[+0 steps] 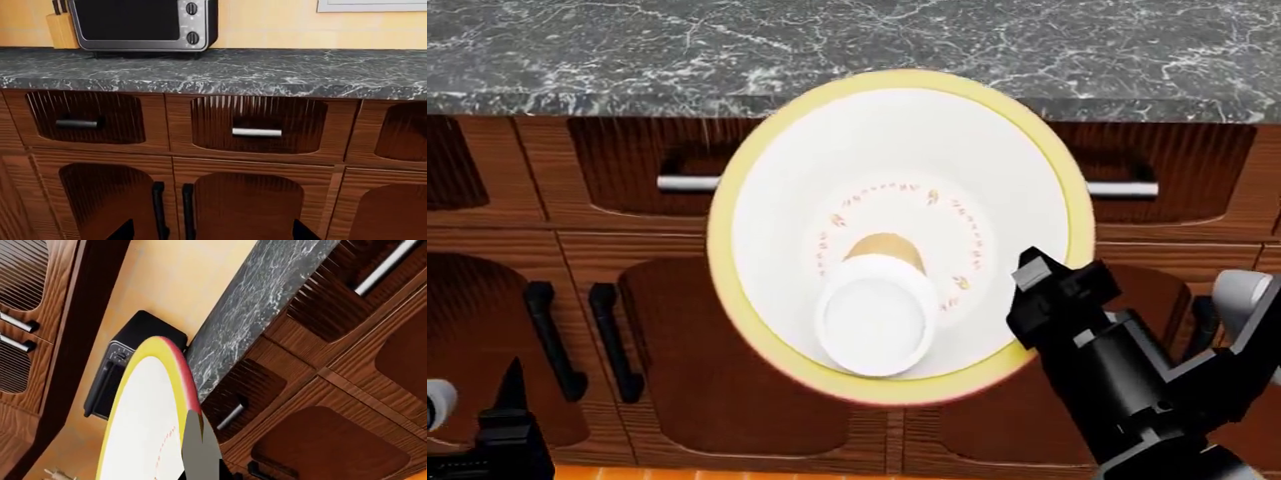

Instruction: Place the cup inside the bowl on the dining table and move the bowl to any counter.

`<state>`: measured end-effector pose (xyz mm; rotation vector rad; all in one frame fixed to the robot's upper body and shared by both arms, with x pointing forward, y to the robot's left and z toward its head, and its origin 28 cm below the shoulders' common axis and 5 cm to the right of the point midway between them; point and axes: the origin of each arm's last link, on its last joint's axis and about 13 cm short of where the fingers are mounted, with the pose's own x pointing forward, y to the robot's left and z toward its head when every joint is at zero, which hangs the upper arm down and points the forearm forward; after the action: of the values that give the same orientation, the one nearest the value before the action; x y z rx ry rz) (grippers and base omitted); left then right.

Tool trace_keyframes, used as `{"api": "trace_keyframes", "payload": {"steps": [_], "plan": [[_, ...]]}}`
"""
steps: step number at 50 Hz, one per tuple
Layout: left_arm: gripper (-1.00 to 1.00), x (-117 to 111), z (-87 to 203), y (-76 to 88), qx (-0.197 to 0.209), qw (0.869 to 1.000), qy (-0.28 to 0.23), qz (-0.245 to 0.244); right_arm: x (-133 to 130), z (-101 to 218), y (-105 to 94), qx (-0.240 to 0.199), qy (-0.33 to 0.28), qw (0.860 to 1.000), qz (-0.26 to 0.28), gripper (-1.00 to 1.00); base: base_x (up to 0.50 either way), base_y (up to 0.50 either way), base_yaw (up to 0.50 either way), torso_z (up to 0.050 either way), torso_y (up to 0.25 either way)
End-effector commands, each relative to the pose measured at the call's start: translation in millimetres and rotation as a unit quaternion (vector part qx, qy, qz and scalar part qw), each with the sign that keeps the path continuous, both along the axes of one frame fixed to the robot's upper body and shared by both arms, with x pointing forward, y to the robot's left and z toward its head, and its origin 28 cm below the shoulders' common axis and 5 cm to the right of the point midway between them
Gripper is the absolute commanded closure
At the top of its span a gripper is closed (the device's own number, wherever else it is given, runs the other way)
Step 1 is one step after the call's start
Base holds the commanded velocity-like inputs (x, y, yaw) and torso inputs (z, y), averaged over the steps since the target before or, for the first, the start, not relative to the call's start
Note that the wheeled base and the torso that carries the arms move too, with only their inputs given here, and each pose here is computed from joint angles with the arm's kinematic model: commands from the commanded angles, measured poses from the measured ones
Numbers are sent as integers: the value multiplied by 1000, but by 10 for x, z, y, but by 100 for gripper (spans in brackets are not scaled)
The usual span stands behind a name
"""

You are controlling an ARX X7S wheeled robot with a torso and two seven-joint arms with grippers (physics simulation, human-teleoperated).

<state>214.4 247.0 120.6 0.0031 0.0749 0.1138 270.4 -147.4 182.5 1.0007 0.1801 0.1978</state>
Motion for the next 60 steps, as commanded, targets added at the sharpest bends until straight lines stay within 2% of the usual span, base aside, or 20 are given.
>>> {"api": "trace_keyframes", "payload": {"steps": [1,38,60], "plan": [[-100,10,8,-13,-5,1000,-5,-1,1,20,-11,6,-14,1000,-1,100,500,2,0,0,0],[-100,-6,2,15,-7,1000,-5,0,1,42,-12,-1,-12,1000,-5,100,500,1,0,0,2],[-100,2,3,15,-7,1000,-5,0,-6,46,-47,-3,-7,1000,-21,100,501,-193,0,0,1]]}}
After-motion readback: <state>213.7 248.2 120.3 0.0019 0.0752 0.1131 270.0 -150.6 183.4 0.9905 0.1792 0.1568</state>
